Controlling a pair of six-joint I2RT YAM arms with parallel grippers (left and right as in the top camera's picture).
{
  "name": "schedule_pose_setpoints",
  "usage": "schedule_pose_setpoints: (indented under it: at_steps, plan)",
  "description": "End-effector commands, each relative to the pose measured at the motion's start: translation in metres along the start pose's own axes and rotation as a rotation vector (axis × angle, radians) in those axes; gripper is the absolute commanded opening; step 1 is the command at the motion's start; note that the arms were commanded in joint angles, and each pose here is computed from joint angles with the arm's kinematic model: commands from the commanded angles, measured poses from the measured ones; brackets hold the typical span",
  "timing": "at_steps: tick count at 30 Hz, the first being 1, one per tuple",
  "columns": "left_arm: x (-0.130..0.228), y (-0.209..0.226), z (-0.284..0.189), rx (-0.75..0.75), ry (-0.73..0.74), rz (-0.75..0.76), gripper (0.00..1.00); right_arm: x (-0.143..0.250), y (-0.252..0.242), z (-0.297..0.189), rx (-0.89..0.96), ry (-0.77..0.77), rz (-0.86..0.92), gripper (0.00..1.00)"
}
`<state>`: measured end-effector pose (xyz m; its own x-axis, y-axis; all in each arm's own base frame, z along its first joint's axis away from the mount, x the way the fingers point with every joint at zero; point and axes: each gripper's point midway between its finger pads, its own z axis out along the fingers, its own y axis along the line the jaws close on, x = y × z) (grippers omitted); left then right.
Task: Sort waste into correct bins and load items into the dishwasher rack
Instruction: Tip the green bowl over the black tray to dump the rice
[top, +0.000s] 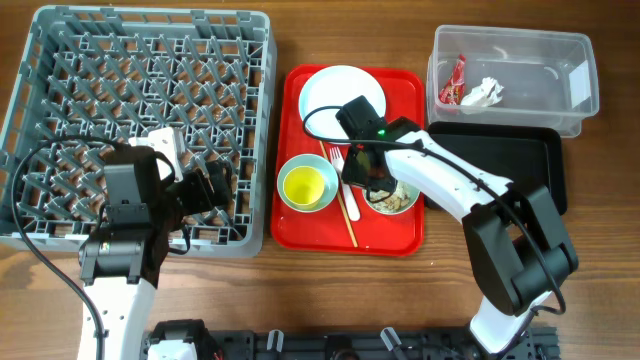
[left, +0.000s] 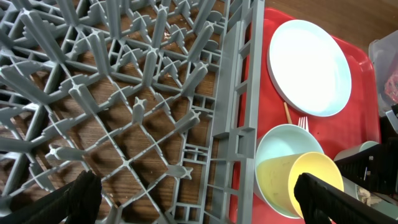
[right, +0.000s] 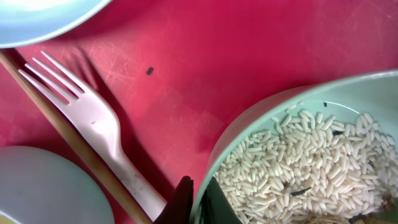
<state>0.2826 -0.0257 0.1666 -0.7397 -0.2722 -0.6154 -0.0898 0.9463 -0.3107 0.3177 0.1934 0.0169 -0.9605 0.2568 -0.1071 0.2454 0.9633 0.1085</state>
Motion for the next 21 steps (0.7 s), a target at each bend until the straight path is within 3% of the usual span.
schedule_pose_setpoints:
  at_steps: [1,12,21]
  plan:
    - [-0.007,-0.004,-0.004,0.018,-0.016,-0.001,1.00,-0.001,0.000,-0.004,0.005,0.006,-0.029,0.04]
    - [-0.007,-0.004,-0.004,0.018,-0.016,0.000,1.00,-0.043,0.000,-0.111,-0.187,-0.127,-0.168,0.04]
    - [-0.007,-0.004,-0.004,0.018,-0.016,-0.001,1.00,-0.077,-0.064,-0.130,-0.522,-0.053,-0.125,0.04]
